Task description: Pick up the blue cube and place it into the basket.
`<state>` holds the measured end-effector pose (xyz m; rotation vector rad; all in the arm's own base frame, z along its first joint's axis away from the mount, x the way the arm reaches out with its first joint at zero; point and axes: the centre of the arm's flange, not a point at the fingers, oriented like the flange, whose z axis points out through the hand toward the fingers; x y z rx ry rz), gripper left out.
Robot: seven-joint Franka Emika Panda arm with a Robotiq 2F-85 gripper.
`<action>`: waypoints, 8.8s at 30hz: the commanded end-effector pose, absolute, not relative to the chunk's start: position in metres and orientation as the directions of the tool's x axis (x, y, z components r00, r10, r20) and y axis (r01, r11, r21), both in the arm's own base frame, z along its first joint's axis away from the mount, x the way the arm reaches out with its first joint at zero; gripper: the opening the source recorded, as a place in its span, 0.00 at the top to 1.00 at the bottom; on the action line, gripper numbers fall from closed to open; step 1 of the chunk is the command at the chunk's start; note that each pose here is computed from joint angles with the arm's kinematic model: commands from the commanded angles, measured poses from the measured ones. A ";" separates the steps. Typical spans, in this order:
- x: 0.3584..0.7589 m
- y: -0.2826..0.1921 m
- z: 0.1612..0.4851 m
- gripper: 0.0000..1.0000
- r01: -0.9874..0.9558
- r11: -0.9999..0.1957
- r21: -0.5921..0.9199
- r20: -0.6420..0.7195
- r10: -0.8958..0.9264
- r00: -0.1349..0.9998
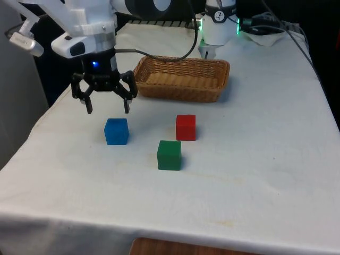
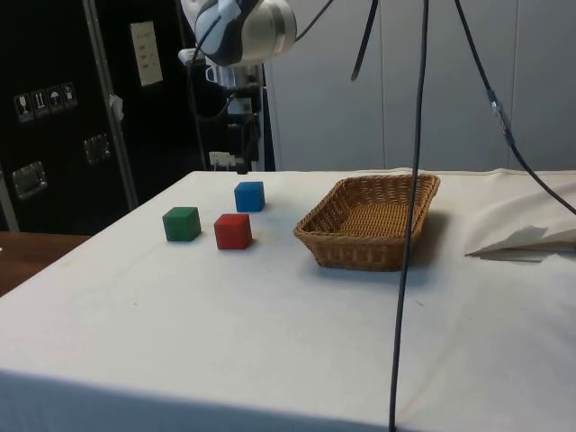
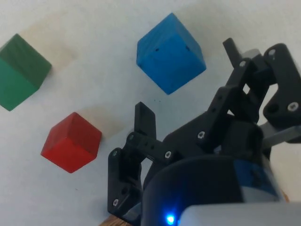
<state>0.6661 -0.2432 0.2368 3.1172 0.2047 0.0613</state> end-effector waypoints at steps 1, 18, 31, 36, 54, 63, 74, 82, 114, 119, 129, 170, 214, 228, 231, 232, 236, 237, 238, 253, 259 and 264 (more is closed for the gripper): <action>0.667 -0.243 0.236 0.00 0.129 -0.991 0.018 0.041 0.130 0.991; 0.666 -0.237 0.221 0.00 0.119 -0.993 -0.005 0.029 0.118 0.993; 0.671 -0.234 0.197 0.00 0.096 -0.994 -0.047 0.033 0.094 0.995; 0.673 -0.233 0.189 0.00 0.088 -0.995 -0.056 0.031 0.086 0.996; 0.674 -0.236 0.166 0.00 0.085 -0.995 -0.042 0.012 0.085 0.996; 0.674 -0.239 0.164 0.43 0.083 -0.996 -0.041 0.011 0.083 0.997; 0.674 -0.239 0.164 1.00 0.083 -0.996 -0.040 0.011 0.083 0.997; 0.670 -0.245 0.186 1.00 0.081 -0.996 -0.039 0.010 0.080 0.997; 0.635 -0.258 0.298 1.00 0.097 -0.992 -0.075 0.021 0.095 0.995; 0.627 -0.257 0.318 1.00 0.096 -0.992 -0.081 0.024 0.094 0.995; 0.616 -0.254 0.347 1.00 0.097 -0.990 -0.102 0.031 0.095 0.995; 0.547 -0.232 0.393 1.00 0.082 -0.991 -0.103 0.081 0.074 0.994; 0.452 -0.215 0.407 1.00 0.103 -0.991 -0.089 0.000 0.104 0.995; 0.417 -0.219 0.413 1.00 0.084 -0.996 -0.030 -0.006 0.084 0.996; 0.412 -0.217 0.413 1.00 0.079 -0.996 -0.027 0.004 0.079 0.997; 0.413 -0.216 0.412 1.00 0.084 -0.996 -0.043 -0.006 0.084 0.996; 0.407 -0.213 0.413 1.00 0.075 -0.997 -0.032 0.020 0.074 0.997; 0.406 -0.210 0.413 1.00 0.075 -0.997 -0.034 0.024 0.074 0.997; 0.404 -0.207 0.414 1.00 0.074 -0.997 -0.037 0.033 0.073 0.997; 0.386 -0.175 0.411 1.00 0.066 -0.996 -0.064 0.048 0.063 0.997; 0.387 -0.162 0.407 1.00 0.051 -0.996 -0.068 0.032 0.049 0.998; 0.385 -0.160 0.407 1.00 0.049 -0.996 -0.069 0.032 0.046 0.998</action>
